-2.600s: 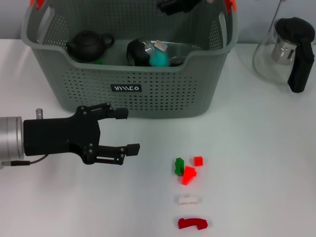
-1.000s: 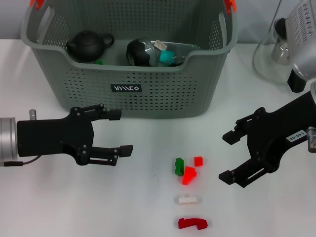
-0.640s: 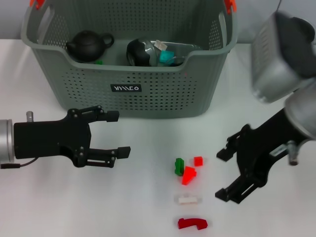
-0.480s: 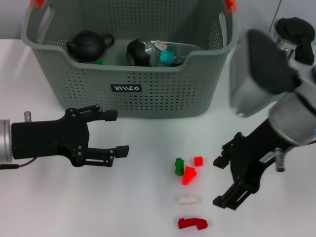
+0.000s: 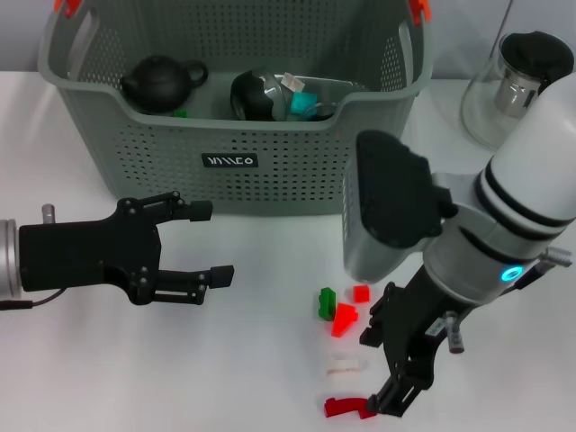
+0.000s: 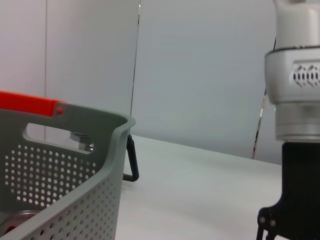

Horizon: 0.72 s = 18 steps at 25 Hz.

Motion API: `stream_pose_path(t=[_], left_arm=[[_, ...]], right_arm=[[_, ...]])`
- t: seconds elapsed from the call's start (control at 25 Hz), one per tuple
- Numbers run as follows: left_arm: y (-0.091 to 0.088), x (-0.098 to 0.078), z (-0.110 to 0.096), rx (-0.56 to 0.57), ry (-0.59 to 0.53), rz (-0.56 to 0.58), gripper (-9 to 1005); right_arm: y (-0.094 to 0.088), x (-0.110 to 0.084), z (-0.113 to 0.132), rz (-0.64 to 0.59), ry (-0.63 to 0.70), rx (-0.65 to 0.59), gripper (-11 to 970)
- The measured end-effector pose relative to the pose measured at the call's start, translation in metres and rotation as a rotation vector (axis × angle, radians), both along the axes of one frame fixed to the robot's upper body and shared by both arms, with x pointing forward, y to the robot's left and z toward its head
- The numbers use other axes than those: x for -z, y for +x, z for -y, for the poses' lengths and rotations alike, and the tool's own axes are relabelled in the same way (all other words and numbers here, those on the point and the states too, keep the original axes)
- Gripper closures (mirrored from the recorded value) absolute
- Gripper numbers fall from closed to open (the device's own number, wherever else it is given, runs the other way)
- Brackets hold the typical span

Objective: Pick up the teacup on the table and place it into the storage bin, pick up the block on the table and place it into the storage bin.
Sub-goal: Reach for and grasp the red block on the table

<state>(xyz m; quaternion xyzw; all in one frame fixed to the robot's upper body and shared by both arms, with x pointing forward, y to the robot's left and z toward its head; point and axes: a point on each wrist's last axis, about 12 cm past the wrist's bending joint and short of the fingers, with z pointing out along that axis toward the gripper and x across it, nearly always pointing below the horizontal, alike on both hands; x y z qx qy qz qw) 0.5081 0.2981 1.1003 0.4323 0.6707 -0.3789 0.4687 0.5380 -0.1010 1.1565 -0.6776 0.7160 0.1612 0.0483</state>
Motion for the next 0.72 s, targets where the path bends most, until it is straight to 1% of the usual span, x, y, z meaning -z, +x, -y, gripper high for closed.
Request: stream_pose_path(t=[0.12,0.4,0.72], left_arm=[[0.0,0.001,0.0,-0.002,0.0,-0.001,77],[-0.001,0.002,0.0,-0.007,-0.004,-0.001,76],[-0.002,0.004,0.001,-0.013,-0.011,-0.002,76]], right_arm=[[-0.004,0.005,-0.004,-0.009,-0.013,-0.022,135],[-0.011,0.015,-0.008,-0.014,-0.042,-0.061,140],[-0.014,0.032,-0.013,-0.002,-0.073,-0.081,147]])
